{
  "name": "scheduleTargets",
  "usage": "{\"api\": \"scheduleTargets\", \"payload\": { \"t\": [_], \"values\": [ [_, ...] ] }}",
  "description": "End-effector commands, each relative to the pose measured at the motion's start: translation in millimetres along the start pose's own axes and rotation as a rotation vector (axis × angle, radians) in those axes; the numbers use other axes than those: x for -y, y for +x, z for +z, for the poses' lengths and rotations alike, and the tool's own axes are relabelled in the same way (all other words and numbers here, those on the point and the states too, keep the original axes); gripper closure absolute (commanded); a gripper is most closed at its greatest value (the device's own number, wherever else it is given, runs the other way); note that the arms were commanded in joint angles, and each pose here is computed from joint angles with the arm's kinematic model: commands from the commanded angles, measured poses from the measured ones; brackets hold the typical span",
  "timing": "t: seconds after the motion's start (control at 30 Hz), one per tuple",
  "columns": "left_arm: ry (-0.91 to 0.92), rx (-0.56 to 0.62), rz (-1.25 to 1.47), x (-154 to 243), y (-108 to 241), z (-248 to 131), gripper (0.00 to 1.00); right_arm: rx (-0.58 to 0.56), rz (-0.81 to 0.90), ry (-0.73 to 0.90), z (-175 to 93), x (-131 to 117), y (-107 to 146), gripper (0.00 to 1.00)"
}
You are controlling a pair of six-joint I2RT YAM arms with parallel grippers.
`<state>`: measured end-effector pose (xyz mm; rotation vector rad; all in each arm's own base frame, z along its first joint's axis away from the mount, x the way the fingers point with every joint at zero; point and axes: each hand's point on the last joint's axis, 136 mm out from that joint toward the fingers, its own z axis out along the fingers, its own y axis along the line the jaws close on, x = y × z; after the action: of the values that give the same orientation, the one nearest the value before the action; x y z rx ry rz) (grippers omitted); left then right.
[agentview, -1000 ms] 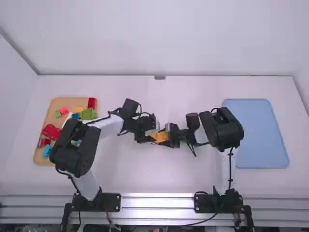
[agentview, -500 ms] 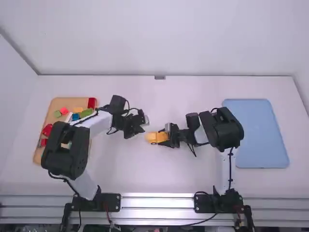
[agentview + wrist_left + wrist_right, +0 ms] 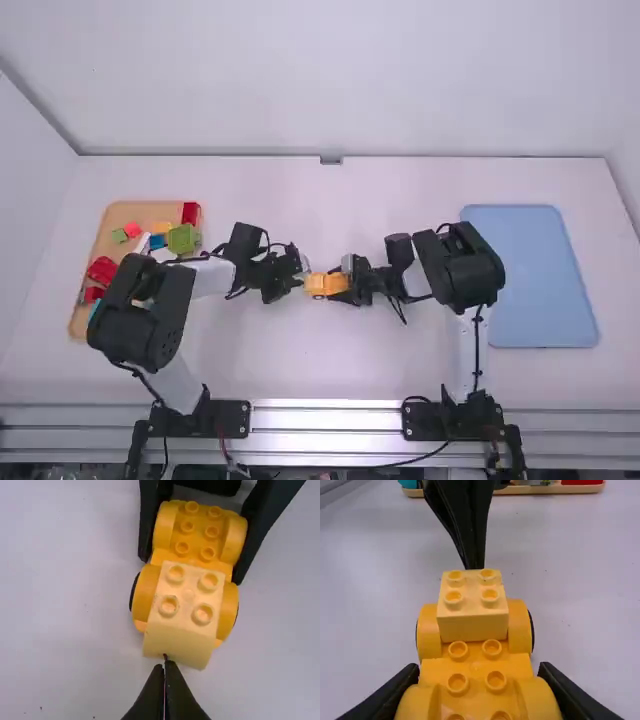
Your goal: Assemble lego blocks to make yellow taxi
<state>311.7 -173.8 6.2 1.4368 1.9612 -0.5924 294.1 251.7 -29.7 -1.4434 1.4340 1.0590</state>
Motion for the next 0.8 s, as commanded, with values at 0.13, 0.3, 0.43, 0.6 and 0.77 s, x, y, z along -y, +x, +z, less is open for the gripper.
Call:
{"api": "scheduleTargets", "payload": {
  "t": [0.13, 0.3, 0.43, 0.6, 0.77],
  "values": [
    [0.028, 0.052, -0.002, 5.4, -10.5, -3.9, 0.98, -0.075, 0.118, 0.006, 2.2, -14.3, 27.4, 0.55],
    [0.036, 0.05, -0.007, 7.5, -9.8, -3.8, 0.98, -0.074, 0.117, 0.006, 2.3, -14.3, 27.3, 0.55],
    [0.064, 0.083, 0.011, 14.0, -18.3, -1.9, 0.98, -0.072, 0.118, 0.003, 2.2, -14.8, 26.9, 0.55],
    [0.072, 0.074, 0.034, 19.1, -21.8, 3.1, 0.98, -0.071, 0.117, 0.003, 2.2, -14.7, 26.9, 0.55],
    [0.071, 0.072, 0.048, 20.6, -24.1, 5.4, 0.98, -0.071, 0.118, 0.003, 2.2, -14.7, 26.9, 0.55]
  ]
}}
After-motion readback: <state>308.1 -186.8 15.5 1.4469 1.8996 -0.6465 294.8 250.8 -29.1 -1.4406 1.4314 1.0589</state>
